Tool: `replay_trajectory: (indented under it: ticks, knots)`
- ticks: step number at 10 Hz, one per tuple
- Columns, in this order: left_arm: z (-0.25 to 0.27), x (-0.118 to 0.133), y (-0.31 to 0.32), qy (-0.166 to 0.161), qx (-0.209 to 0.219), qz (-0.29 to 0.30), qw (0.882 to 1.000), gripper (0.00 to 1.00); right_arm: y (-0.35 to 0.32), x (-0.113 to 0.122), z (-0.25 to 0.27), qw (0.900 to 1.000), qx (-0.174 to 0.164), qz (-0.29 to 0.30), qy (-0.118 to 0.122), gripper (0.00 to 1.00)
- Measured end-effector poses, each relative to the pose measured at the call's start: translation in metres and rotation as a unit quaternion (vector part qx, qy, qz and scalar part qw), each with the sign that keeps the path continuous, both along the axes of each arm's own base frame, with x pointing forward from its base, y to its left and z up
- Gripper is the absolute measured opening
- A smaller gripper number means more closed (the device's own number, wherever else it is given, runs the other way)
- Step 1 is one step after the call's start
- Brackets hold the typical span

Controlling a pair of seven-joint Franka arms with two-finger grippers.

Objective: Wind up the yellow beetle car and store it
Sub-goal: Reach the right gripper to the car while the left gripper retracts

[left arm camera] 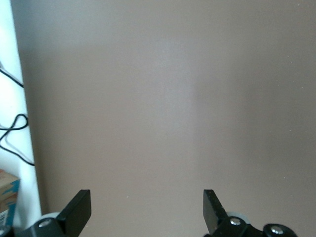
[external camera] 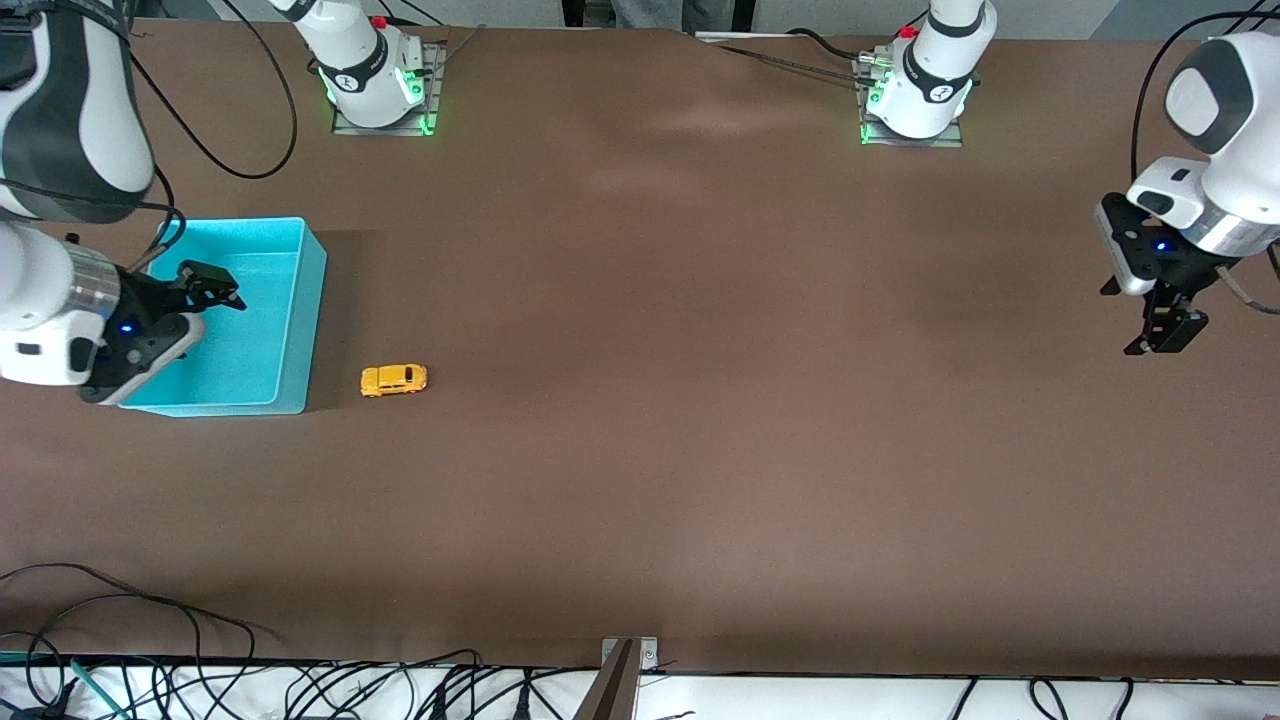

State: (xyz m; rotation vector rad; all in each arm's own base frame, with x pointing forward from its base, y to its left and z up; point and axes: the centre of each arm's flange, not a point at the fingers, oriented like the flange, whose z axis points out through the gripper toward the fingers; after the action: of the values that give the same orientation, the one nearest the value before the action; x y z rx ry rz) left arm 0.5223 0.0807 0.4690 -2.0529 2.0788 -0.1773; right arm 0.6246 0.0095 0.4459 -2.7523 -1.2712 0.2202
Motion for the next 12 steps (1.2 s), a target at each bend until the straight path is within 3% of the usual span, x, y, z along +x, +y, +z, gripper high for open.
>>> replay_trajectory:
  ticks: [2, 5, 7, 8, 9, 10, 12]
  knots:
    - [0.043, 0.000, -0.015, 0.014, -0.008, 0.014, 1.000, 1.00, 0.014, -0.006, -0.041, 0.992, 0.023, 0.121, -0.011, 1.00]
    - [0.109, -0.007, -0.033, 0.048, -0.028, 0.097, 0.994, 1.00, 0.023, -0.015, -0.102, 0.960, 0.052, 0.272, -0.028, 1.00]
    - [0.141, -0.016, -0.040, 0.069, -0.039, 0.173, 0.982, 1.00, 0.031, -0.016, -0.141, 0.936, 0.069, 0.343, -0.029, 1.00]
    - [0.148, -0.020, -0.043, 0.079, -0.042, 0.207, 0.974, 1.00, 0.037, -0.015, -0.163, 0.930, 0.079, 0.357, -0.028, 1.00]
    - [0.153, -0.023, -0.044, 0.085, -0.046, 0.249, 0.964, 1.00, 0.043, -0.013, -0.182, 0.927, 0.088, 0.362, -0.032, 1.00]
    - [0.161, -0.026, -0.045, 0.088, -0.052, 0.311, 0.945, 1.00, 0.052, -0.010, -0.196, 0.925, 0.092, 0.366, -0.044, 1.00]
    - [0.175, -0.030, -0.060, 0.079, -0.064, 0.436, 0.894, 1.00, 0.062, -0.006, -0.216, 0.926, 0.096, 0.360, -0.060, 1.00]
